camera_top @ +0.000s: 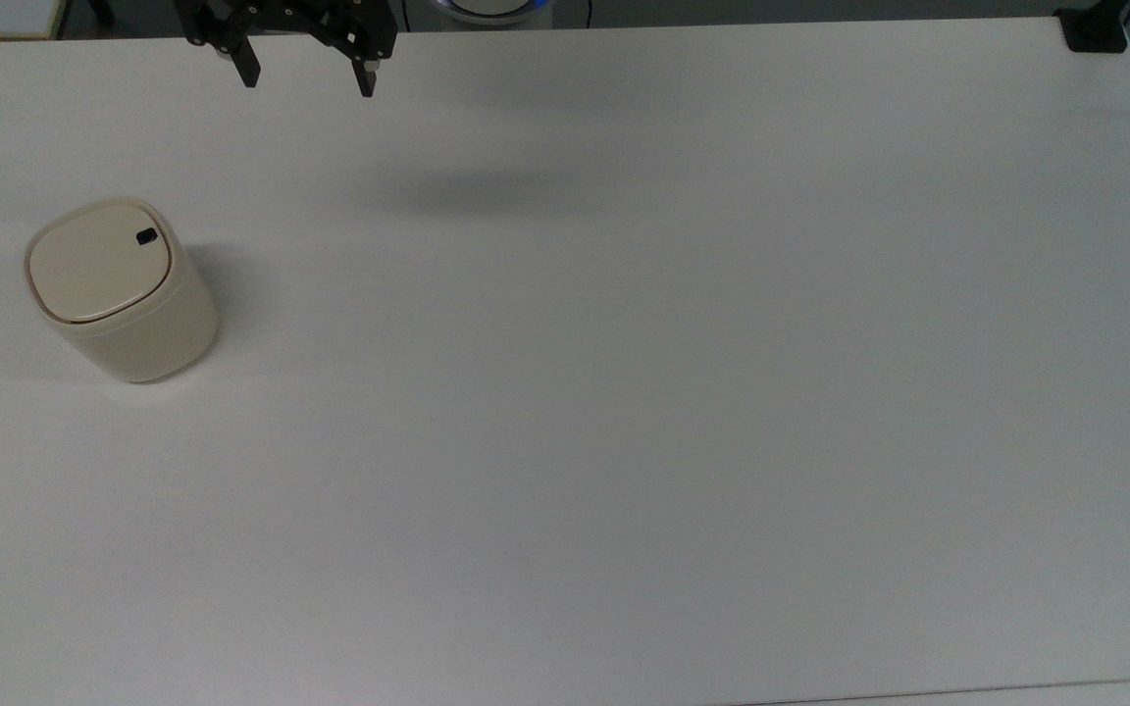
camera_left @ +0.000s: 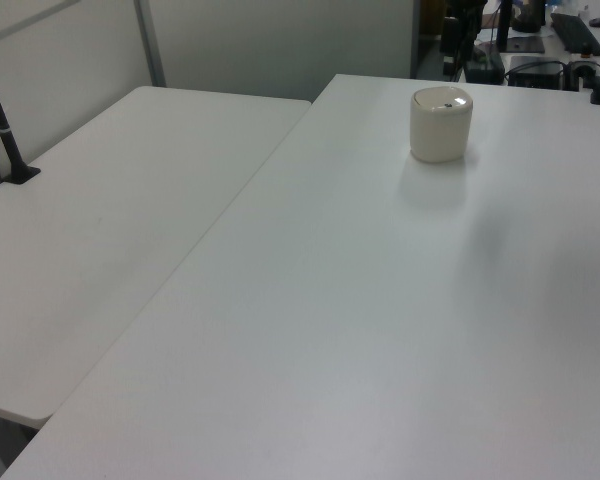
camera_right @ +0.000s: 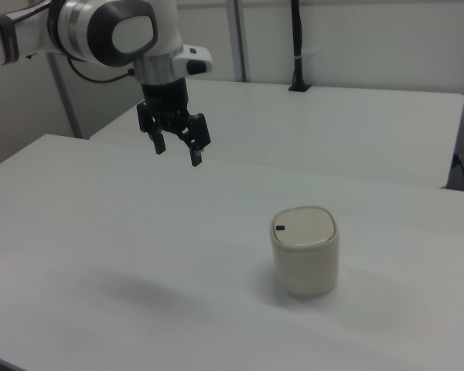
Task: Open the trash bin
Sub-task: 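Move the gripper toward the cream trash bin and lower it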
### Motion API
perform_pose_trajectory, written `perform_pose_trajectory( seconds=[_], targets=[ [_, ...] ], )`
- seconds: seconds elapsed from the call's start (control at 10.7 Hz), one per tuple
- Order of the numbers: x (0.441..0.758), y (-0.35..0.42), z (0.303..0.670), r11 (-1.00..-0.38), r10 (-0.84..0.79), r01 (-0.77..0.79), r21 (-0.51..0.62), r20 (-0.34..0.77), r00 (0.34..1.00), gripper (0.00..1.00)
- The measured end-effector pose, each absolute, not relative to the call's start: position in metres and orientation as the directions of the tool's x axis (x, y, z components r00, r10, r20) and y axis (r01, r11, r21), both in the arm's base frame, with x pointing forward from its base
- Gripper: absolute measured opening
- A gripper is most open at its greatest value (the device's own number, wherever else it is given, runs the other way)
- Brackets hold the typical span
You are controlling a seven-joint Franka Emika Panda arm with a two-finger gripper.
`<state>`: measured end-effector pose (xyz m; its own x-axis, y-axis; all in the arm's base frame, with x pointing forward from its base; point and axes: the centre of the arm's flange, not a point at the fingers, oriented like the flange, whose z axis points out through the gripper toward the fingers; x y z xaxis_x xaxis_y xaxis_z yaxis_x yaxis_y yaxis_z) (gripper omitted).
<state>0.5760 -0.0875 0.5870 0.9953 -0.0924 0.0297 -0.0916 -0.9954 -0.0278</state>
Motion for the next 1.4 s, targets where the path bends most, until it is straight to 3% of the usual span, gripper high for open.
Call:
perform_pose_trajectory(
  seconds=[0.84, 1.12, 1.4],
  targets=[
    [0.5769, -0.0836, 0.5893, -0.996, -0.085, -0.084, -0.028, 0.035, 0.996, 1.0],
    [0.5769, -0.0838, 0.5893, -0.996, -0.085, -0.084, -0.028, 0.035, 0.996, 0.81],
    [0.5772, -0.0863, 0.5899, -0.996, -0.09, -0.089, -0.027, 0.041, 0.995, 0.32]
  ],
)
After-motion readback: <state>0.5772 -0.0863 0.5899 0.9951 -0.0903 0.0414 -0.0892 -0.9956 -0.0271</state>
